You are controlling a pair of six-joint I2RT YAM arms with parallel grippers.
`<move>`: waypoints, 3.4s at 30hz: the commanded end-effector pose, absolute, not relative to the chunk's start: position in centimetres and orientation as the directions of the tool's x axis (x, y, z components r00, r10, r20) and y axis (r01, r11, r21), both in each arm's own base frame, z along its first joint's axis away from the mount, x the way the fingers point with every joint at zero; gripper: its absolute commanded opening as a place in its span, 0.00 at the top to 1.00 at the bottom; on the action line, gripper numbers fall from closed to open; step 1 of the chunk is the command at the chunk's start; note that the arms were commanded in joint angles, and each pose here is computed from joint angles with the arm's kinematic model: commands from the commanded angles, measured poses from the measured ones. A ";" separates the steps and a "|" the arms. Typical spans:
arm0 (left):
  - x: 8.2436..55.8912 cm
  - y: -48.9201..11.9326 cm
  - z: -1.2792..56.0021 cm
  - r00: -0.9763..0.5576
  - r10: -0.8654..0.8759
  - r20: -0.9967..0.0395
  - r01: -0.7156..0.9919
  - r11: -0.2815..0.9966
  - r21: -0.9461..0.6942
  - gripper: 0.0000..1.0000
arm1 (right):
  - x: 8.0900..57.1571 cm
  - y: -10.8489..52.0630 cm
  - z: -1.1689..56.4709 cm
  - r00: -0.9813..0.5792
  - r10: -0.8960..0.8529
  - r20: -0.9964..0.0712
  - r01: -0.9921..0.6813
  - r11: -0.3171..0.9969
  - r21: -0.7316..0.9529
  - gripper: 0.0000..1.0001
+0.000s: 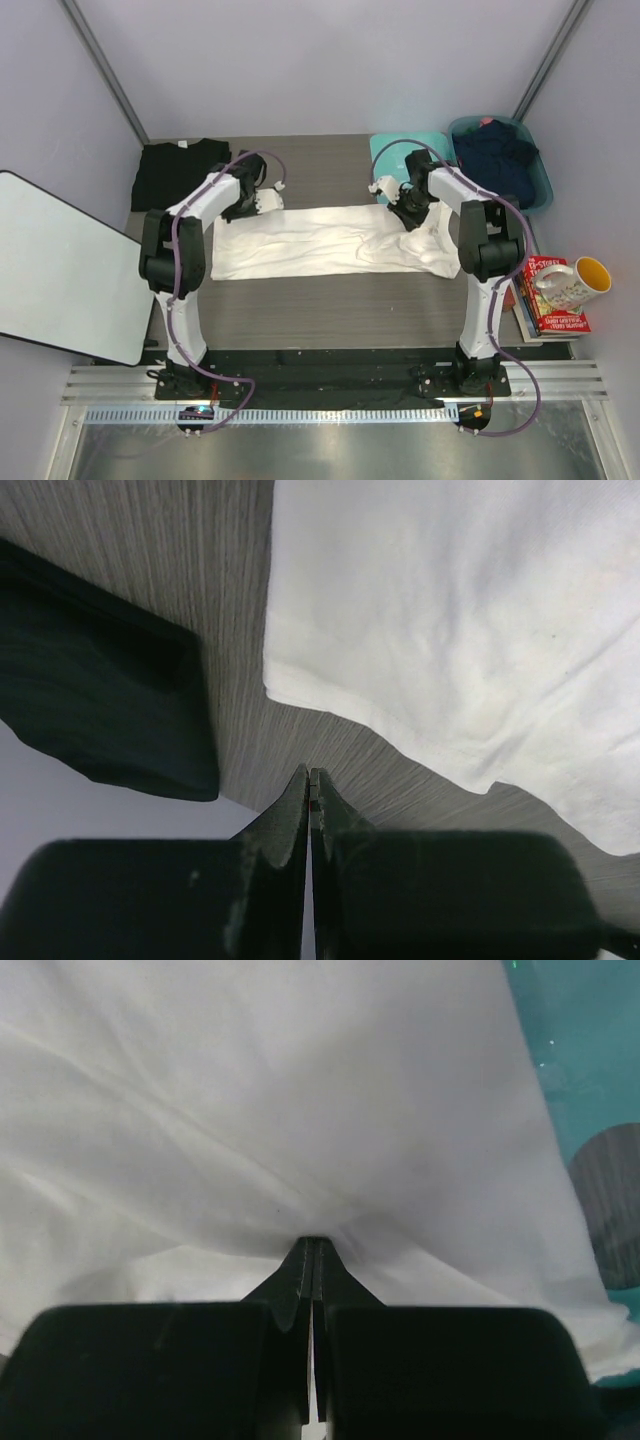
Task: Fold and stack the t-shirts
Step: Fold the tshirt
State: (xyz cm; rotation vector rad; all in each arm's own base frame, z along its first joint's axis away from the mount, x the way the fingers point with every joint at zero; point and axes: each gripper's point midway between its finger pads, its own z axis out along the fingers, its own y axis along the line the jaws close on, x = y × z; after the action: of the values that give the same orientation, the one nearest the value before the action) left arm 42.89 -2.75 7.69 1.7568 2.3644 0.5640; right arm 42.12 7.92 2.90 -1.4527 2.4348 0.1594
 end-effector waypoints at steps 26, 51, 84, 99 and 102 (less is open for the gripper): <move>43.4 -0.6 9.9 -0.392 0.917 0.073 0.842 0.325 0.432 1.00 | 64.7 18.1 -2.4 -0.109 -0.928 -0.356 -0.708 0.323 -0.627 0.99; 47.8 1.1 14.0 -0.582 0.712 -0.394 0.452 0.685 0.571 1.00 | 63.6 19.0 28.1 -0.040 -0.651 -0.758 -0.066 0.759 -0.648 0.90; 44.5 1.8 25.8 -0.506 0.599 -0.620 0.275 0.794 0.543 1.00 | 34.0 38.4 0.9 0.115 -0.812 -0.572 -0.992 -0.127 -0.019 0.99; 44.7 0.4 24.0 -0.456 0.703 -0.546 0.417 0.711 0.567 1.00 | 24.8 24.3 1.1 0.105 -0.928 -0.358 -0.985 -0.146 0.090 0.99; 44.7 0.3 23.7 -0.449 0.717 -0.533 0.436 0.696 0.570 1.00 | 23.2 21.5 1.3 0.092 -0.944 -0.316 -0.984 -0.135 0.115 0.99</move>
State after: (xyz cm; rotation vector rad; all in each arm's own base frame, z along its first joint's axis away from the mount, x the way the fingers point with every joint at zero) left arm 44.31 1.07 22.30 0.8360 2.1633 0.4656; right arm 26.57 27.24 1.88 -2.1125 1.8287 0.5296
